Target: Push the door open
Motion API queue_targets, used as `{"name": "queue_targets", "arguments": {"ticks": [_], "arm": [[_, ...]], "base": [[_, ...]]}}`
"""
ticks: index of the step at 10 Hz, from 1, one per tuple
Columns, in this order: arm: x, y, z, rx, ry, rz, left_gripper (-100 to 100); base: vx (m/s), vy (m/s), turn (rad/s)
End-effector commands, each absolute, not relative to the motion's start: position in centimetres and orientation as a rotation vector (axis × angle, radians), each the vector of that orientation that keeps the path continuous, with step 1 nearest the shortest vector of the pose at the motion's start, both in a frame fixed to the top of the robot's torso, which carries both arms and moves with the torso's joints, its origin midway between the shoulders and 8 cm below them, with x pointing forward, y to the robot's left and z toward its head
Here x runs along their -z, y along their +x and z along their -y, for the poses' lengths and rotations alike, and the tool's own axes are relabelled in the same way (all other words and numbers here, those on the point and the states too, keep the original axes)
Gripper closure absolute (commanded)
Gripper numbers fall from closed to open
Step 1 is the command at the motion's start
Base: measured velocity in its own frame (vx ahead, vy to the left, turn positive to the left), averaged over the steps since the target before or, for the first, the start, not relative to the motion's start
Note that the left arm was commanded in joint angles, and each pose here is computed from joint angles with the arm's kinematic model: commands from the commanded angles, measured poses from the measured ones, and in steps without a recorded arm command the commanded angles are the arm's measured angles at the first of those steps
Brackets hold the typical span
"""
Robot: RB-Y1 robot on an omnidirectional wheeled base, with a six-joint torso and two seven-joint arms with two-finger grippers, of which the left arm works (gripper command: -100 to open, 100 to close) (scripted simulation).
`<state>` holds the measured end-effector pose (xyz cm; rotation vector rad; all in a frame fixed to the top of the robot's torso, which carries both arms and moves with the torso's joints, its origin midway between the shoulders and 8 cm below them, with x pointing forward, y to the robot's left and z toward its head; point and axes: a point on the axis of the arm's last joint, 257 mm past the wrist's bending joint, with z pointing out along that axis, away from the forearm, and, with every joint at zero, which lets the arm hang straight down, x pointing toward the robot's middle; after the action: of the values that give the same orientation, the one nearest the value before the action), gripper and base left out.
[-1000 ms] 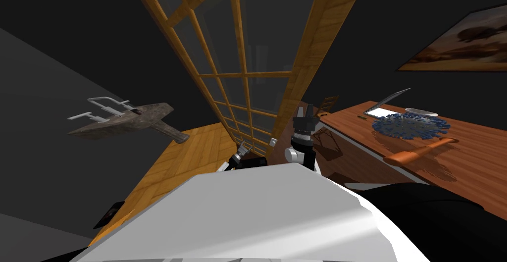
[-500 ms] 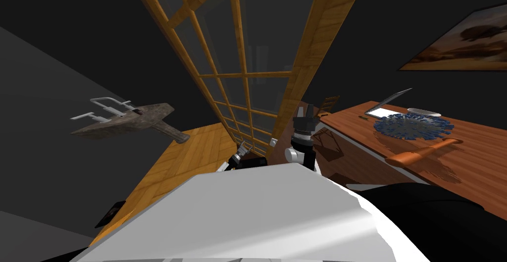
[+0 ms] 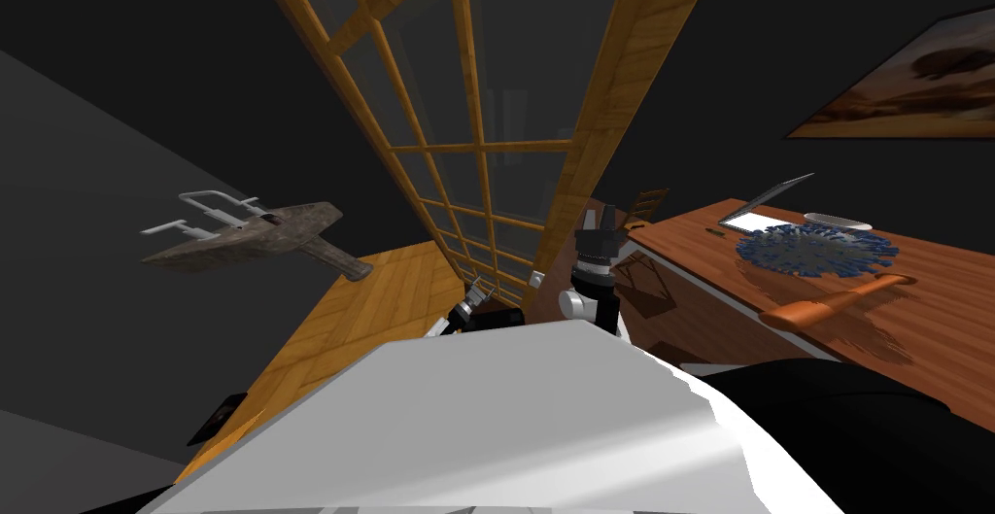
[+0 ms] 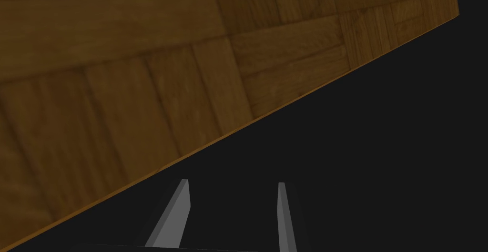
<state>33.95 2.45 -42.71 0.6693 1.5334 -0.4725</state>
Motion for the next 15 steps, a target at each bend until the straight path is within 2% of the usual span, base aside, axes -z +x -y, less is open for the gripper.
{"name": "queue_targets", "arguments": {"ticks": [1,15], "arm": [[42.72,33.91,-2.45,0.474,0.671,-1.533,-100],[42.88,33.52,-2.40,0.482,0.689,-1.532,-100]], "base": [[0.006,-0.006,0.012],[0.004,-0.009,0.013]]}}
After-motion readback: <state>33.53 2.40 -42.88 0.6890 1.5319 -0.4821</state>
